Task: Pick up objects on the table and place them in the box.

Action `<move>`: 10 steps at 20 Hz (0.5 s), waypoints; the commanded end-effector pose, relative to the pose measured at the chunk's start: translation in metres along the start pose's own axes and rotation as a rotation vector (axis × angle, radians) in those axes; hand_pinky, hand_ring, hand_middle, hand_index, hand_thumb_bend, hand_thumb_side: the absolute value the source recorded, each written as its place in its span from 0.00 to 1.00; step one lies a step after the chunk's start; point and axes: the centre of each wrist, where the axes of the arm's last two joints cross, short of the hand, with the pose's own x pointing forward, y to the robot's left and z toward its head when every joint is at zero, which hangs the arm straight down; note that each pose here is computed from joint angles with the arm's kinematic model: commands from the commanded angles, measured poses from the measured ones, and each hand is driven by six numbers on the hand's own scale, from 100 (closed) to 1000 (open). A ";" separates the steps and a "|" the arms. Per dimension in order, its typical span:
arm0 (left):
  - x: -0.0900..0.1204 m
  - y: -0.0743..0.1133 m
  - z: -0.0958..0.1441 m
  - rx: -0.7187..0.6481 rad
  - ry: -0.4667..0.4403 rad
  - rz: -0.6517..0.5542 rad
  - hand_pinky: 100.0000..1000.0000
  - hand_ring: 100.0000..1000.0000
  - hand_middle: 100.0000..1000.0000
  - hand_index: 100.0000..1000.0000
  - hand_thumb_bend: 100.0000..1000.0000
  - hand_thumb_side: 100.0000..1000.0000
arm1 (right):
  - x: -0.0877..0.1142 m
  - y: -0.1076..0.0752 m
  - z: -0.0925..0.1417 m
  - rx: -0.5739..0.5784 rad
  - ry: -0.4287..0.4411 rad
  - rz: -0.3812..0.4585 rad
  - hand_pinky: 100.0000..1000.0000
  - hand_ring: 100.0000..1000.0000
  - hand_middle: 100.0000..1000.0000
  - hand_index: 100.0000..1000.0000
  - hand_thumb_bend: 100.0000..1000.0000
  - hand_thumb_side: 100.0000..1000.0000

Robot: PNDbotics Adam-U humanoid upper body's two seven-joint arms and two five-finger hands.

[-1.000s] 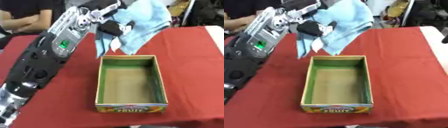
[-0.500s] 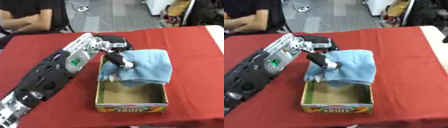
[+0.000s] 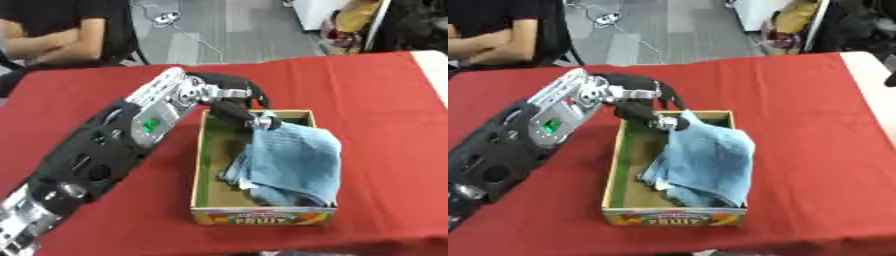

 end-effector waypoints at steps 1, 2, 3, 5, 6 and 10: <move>-0.003 0.012 0.009 0.030 0.022 -0.025 0.70 0.81 0.88 0.92 0.56 1.00 | 0.005 -0.005 -0.005 0.017 -0.020 0.023 0.48 0.73 0.81 0.96 0.17 0.57; -0.003 0.012 0.009 0.030 0.022 -0.026 0.70 0.81 0.88 0.92 0.56 1.00 | 0.005 -0.005 -0.005 0.018 -0.020 0.024 0.48 0.73 0.81 0.96 0.17 0.57; -0.003 0.013 0.010 0.031 0.023 -0.028 0.71 0.81 0.88 0.93 0.57 1.00 | 0.005 -0.005 -0.005 0.018 -0.019 0.023 0.48 0.73 0.81 0.96 0.16 0.57; -0.002 0.014 0.011 0.035 0.025 -0.034 0.71 0.81 0.89 0.93 0.57 1.00 | 0.005 -0.005 -0.005 0.020 -0.019 0.024 0.48 0.73 0.81 0.96 0.16 0.57; -0.002 0.015 0.011 0.037 0.027 -0.037 0.72 0.82 0.89 0.93 0.57 1.00 | 0.005 -0.005 -0.005 0.020 -0.019 0.024 0.48 0.73 0.81 0.95 0.16 0.57; -0.003 0.017 0.015 0.052 0.040 -0.052 0.73 0.82 0.89 0.93 0.57 1.00 | 0.005 -0.005 -0.005 0.023 -0.018 0.024 0.48 0.73 0.81 0.95 0.16 0.57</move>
